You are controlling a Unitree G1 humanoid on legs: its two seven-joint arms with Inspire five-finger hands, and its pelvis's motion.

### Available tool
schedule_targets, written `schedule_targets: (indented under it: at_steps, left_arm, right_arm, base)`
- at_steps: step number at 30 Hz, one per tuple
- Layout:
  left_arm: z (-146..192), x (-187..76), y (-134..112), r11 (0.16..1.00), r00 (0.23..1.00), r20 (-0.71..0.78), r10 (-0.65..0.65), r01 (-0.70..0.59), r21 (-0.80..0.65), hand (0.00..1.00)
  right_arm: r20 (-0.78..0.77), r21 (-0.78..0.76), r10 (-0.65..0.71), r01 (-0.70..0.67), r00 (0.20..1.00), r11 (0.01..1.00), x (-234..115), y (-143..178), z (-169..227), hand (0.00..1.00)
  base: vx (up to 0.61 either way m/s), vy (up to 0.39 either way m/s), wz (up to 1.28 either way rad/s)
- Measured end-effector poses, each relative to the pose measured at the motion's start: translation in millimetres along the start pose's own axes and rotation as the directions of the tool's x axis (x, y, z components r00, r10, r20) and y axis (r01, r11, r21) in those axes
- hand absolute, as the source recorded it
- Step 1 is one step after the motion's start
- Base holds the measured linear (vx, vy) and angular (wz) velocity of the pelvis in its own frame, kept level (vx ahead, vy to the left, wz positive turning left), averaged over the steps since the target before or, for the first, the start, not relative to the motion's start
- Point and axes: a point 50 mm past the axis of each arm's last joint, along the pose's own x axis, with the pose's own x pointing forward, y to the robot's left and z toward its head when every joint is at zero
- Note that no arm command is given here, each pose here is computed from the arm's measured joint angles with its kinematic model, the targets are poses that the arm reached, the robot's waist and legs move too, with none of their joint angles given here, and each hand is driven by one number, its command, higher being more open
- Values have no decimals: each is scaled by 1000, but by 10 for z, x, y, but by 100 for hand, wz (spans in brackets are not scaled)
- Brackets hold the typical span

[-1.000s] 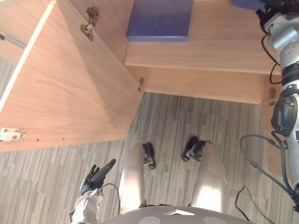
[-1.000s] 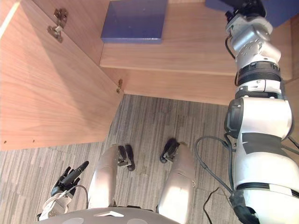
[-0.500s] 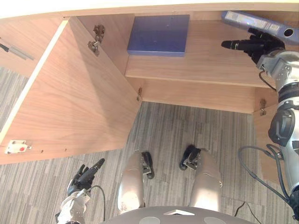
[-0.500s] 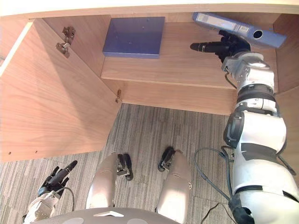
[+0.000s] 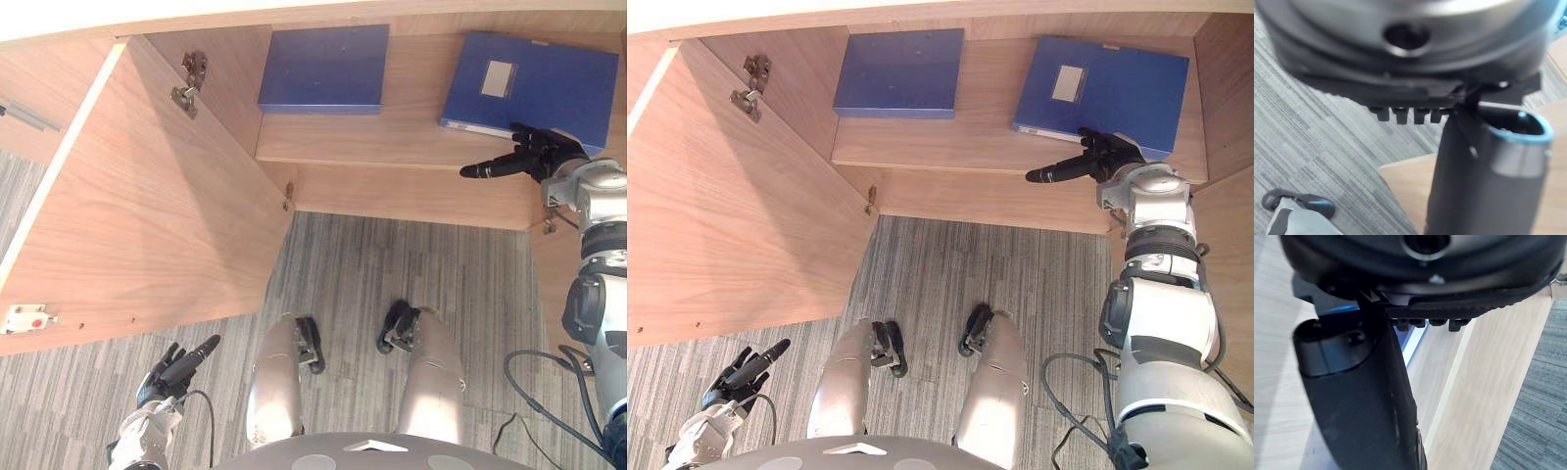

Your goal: Walk over to the cabinet, pick up the folder, carry it to the office cabinet, place the folder inside the office cabinet, then close the office cabinet door

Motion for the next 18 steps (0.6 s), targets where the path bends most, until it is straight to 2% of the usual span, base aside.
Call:
schedule_targets:
  at_steps: [5, 12, 18]
  left_arm:
    - [-29, 11, -47, 1000, 1000, -9, -11, 11, 0, 100]
    - [-209, 23, -236, 1000, 999, -50, -14, 13, -18, 100]
    - [-299, 32, -383, 999, 999, -51, -14, 11, -51, 100]
  right_arm:
    - [1, -49, -32, 32, 999, 998, -13, -41, 24, 100]
    - [32, -91, -190, 192, 981, 977, -42, -169, 116, 100]
    - [123, -157, -203, 221, 971, 963, -36, -145, 513, 100]
  base:
    - [-1, 5, 1]
    - [-3, 24, -1]
    - [-2, 9, -1]
